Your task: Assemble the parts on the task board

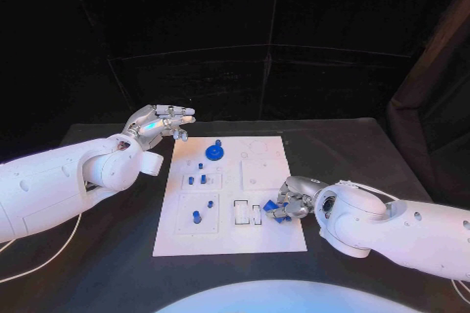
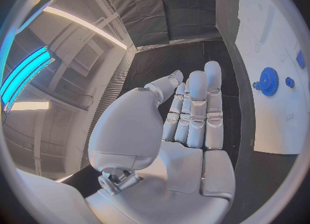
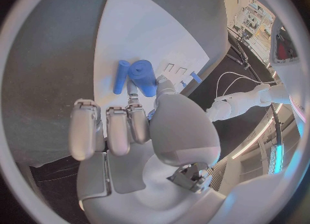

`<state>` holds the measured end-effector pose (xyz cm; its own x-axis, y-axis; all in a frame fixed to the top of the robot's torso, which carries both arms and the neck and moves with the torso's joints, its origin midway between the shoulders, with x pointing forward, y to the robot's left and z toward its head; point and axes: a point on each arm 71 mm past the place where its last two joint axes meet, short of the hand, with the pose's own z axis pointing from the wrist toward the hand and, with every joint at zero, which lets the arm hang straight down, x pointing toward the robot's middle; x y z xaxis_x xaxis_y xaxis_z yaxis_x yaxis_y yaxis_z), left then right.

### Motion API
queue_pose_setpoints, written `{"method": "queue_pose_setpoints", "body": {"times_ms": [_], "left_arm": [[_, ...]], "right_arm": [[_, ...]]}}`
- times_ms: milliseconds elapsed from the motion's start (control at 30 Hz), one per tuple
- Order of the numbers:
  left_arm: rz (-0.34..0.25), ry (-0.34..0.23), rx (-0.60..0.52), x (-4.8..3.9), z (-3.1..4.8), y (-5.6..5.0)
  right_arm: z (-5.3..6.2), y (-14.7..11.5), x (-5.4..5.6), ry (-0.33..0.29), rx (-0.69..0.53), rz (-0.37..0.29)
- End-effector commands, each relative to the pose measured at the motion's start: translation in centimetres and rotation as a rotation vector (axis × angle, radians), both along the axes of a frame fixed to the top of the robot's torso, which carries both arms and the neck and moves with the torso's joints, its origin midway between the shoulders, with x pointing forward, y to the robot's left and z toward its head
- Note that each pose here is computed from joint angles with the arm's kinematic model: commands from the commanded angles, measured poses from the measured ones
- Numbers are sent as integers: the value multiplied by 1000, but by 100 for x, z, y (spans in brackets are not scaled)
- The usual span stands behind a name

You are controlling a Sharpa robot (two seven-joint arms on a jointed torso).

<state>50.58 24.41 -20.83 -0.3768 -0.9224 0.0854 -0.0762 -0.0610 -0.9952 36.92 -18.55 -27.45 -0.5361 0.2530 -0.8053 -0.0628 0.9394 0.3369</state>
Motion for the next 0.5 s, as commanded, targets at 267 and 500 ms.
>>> {"method": "queue_pose_setpoints", "body": {"times_ms": [267,500], "left_arm": [[-14,0,-9,4,4,-28],[-12,0,-8,2,3,-20]], "right_arm": [[126,24,-80,-19,190,-71],[145,94,-89,-11,261,-88]]}}
